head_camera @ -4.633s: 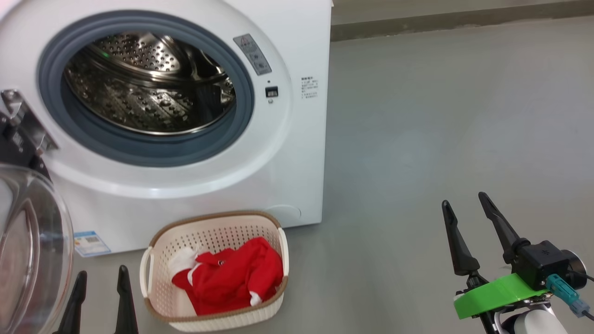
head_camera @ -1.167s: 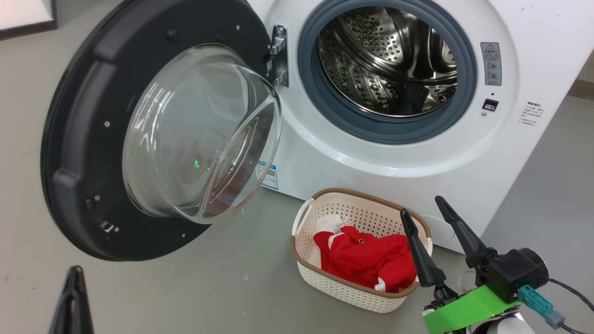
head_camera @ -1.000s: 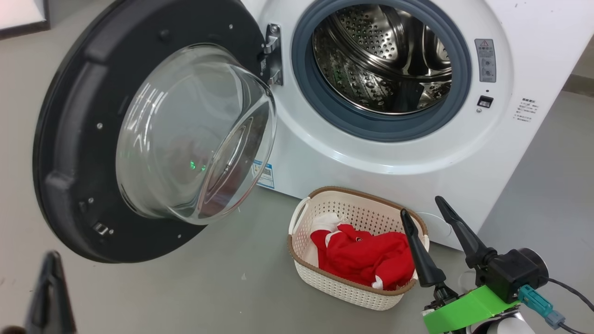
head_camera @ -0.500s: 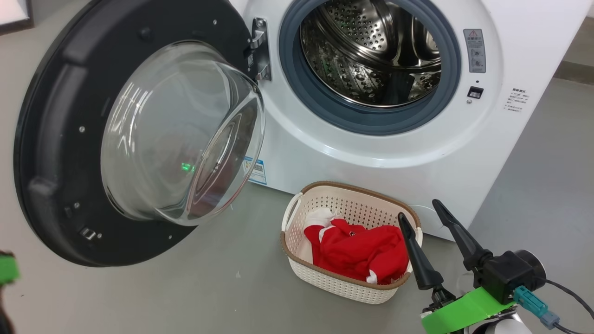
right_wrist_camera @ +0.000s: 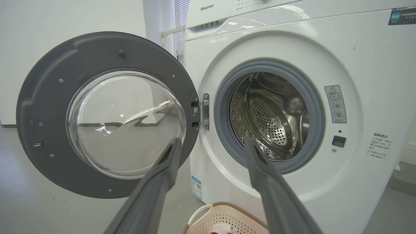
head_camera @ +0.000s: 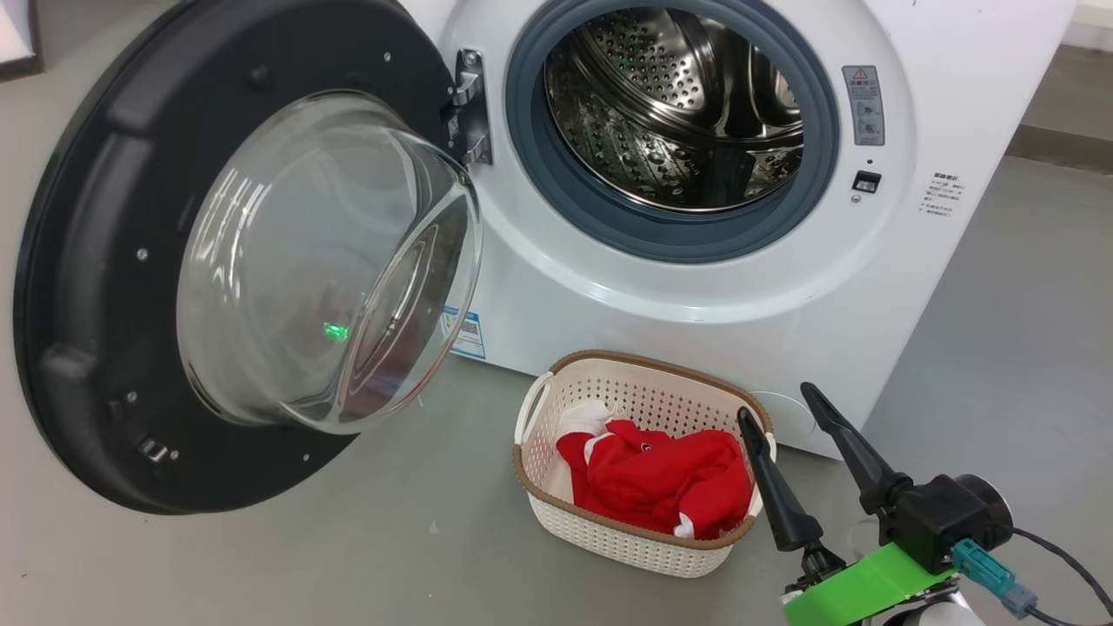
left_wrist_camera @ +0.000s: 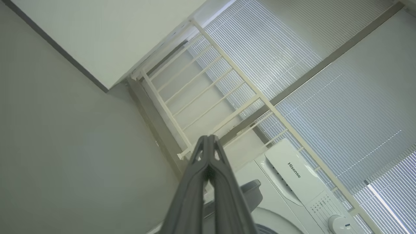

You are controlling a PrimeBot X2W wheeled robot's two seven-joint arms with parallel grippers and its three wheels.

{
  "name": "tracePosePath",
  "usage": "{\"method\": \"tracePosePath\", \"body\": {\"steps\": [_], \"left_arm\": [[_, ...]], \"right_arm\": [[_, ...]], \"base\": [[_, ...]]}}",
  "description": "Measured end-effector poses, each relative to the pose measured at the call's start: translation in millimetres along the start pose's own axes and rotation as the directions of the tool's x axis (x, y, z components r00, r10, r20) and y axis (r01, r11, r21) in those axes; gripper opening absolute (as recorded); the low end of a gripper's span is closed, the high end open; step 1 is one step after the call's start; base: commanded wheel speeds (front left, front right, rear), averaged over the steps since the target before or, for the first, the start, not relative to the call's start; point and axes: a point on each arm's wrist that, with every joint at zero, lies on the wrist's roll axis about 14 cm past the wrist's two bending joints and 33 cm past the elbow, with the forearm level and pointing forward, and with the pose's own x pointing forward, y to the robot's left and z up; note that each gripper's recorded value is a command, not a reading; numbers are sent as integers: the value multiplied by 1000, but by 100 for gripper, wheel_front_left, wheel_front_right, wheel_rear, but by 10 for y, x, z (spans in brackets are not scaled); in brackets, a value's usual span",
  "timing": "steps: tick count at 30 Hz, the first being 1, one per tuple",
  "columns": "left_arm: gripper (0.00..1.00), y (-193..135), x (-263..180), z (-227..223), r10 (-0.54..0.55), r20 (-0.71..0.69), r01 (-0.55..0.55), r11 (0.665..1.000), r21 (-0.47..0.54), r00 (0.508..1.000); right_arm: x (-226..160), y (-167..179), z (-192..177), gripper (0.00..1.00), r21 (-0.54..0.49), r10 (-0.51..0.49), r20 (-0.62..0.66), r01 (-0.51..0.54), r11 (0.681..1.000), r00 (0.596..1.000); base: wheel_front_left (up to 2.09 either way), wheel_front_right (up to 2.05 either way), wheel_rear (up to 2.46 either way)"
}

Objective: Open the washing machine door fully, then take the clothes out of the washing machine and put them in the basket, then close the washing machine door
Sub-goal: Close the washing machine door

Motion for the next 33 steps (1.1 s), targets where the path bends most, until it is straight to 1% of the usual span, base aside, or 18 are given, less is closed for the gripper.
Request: {"method": "tracePosePath", "body": {"steps": [1,3,6,10,11,14,18,20,23,27,33], "left_arm": [[0,38,35,-78,23,-47,-24,999,-34,999],[0,147,74,-212,73,-123,-82,994,-68,990],[0,301,107,-363,136,-216,-170,974,-149,967],[0,428,152,-471,195,-274,-260,938,-229,942],[0,445,167,-485,202,-281,-272,933,-236,938],[0,517,177,-602,228,-334,-313,922,-227,914],[0,595,136,-869,250,-426,-358,913,-196,870],[0,577,124,-988,230,-462,-343,922,-177,857],[0,624,101,-1116,239,-494,-360,918,-165,836],[0,680,91,-1221,247,-515,-369,917,-148,821],[0,658,41,-1413,206,-585,-336,934,-121,784]], "right_arm": [[-4,3,-2,100,3,0,-1,0,1000,1000],[-13,7,-10,100,4,0,-3,0,1000,1000],[-29,-2,-24,100,4,-3,-8,3,1000,1000],[-52,-23,-37,100,5,-11,-13,11,1000,1000],[-59,-31,-41,100,5,-13,-14,14,1000,1000],[-78,-55,-49,100,5,-22,-16,22,1000,1000],[-106,-96,-44,100,4,-35,-16,36,999,999],[-116,-112,-38,100,3,-41,-14,41,999,999],[-113,-120,58,100,2,-43,16,43,999,999],[-122,-139,132,100,1,-50,40,50,999,998],[-122,-161,154,100,2,-55,48,55,999,997]], "base": [[0,0,0],[0,0,0],[0,0,0],[0,0,0],[0,0,0],[0,0,0],[0,0,0],[0,0,0],[0,0,0],[0,0,0],[0,0,0]]}}
